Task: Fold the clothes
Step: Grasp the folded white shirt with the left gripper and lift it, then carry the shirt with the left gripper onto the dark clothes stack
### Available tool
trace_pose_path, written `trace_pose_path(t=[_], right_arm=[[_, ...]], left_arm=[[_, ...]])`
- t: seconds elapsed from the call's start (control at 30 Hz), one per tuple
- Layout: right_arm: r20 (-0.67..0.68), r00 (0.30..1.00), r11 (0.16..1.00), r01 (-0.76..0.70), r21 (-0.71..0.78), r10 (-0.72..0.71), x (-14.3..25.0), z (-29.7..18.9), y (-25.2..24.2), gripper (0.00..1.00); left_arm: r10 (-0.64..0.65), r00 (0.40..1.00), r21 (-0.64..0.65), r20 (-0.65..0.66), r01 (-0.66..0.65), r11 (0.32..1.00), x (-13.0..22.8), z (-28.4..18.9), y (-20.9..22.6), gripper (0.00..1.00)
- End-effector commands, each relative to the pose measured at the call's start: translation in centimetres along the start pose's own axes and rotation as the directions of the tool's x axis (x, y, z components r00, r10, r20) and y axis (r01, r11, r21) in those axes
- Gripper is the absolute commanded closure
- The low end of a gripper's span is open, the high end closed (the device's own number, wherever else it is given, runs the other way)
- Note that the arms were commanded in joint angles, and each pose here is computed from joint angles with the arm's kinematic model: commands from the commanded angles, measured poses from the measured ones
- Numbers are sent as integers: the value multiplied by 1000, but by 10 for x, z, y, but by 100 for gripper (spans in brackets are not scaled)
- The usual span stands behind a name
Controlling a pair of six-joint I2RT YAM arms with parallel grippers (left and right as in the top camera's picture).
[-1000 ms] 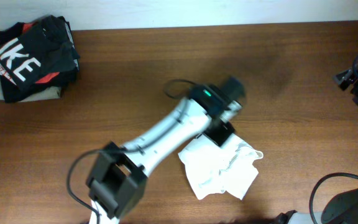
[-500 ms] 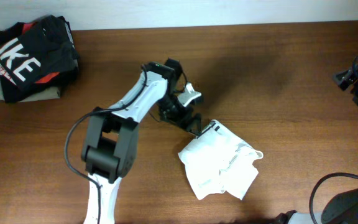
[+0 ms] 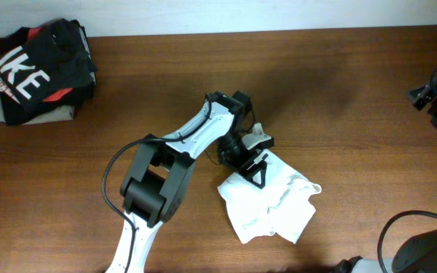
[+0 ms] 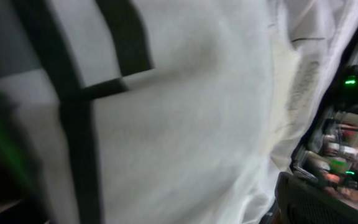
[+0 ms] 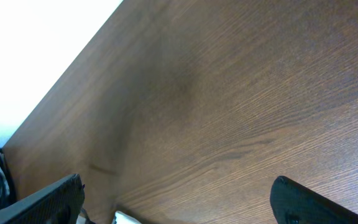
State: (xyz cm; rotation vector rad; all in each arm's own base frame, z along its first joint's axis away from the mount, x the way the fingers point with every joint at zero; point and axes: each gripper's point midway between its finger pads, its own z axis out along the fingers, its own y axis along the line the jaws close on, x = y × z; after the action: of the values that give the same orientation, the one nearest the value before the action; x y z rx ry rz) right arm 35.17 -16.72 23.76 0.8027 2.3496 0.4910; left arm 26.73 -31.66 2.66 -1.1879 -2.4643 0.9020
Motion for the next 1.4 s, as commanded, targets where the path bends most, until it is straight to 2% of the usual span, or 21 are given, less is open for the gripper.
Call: trace_pose_path(t=[0.0,0.03,0.07,0.2,0.27,0.33,0.47,0.57,0.63,0.8,0.87,0.97,1.03,1.1,1.13,1.2,1.37], right_arm=[[11,1000,1000,12,4,-12,-4,-2,0,1],[11,1000,1000,12,4,-12,-4,-2,0,1],[11,1000,1000,12,4,-12,-4,-2,0,1],[11,1000,1000,12,4,-12,-4,-2,0,1],[11,1000,1000,12,4,-12,-4,-2,0,1],[11,1000,1000,12,4,-12,-4,-2,0,1],[11,1000,1000,12,4,-12,-4,-2,0,1],[11,1000,1000,12,4,-12,-4,-2,0,1],[11,1000,1000,12,4,-12,-4,-2,0,1],[10,1000,1000,12,4,-12,-4,-2,0,1],[11,1000,1000,12,4,-12,-4,-2,0,1],[10,1000,1000,12,4,-12,-4,-2,0,1],[11,1000,1000,12,4,-12,-4,-2,0,1],[10,1000,1000,12,4,-12,-4,-2,0,1],[11,1000,1000,12,4,-12,-4,-2,0,1],[11,1000,1000,12,4,-12,-4,-2,0,1],[11,1000,1000,12,4,-12,-4,-2,0,1]], left_arm=[[-9,999,26,-33,10,1000,6,17,8,1],[-6,1000,25,-29,6,1000,5,17,9,2],[0,1000,22,-22,0,1000,3,17,9,10],[20,1000,12,2,-20,1000,-3,17,12,61],[-1,1000,-13,23,2,1000,-10,17,17,76],[-49,998,-59,44,52,997,-15,17,26,83],[-205,972,-272,116,230,934,-18,-1,79,98],[-313,922,-389,228,381,838,-13,-33,132,99],[-355,885,-417,302,458,785,-7,-57,163,99],[-445,795,-380,412,594,710,22,-103,218,98],[-504,726,-336,468,673,658,41,-125,242,98],[-532,660,-299,530,733,611,60,-160,266,99],[-517,647,-297,561,740,604,67,-187,274,99],[-473,658,-322,586,724,610,68,-220,276,99],[-459,648,-341,608,735,587,70,-239,277,99],[-407,621,-374,670,755,538,71,-288,276,99],[-219,537,-376,814,777,505,63,-397,252,99]])
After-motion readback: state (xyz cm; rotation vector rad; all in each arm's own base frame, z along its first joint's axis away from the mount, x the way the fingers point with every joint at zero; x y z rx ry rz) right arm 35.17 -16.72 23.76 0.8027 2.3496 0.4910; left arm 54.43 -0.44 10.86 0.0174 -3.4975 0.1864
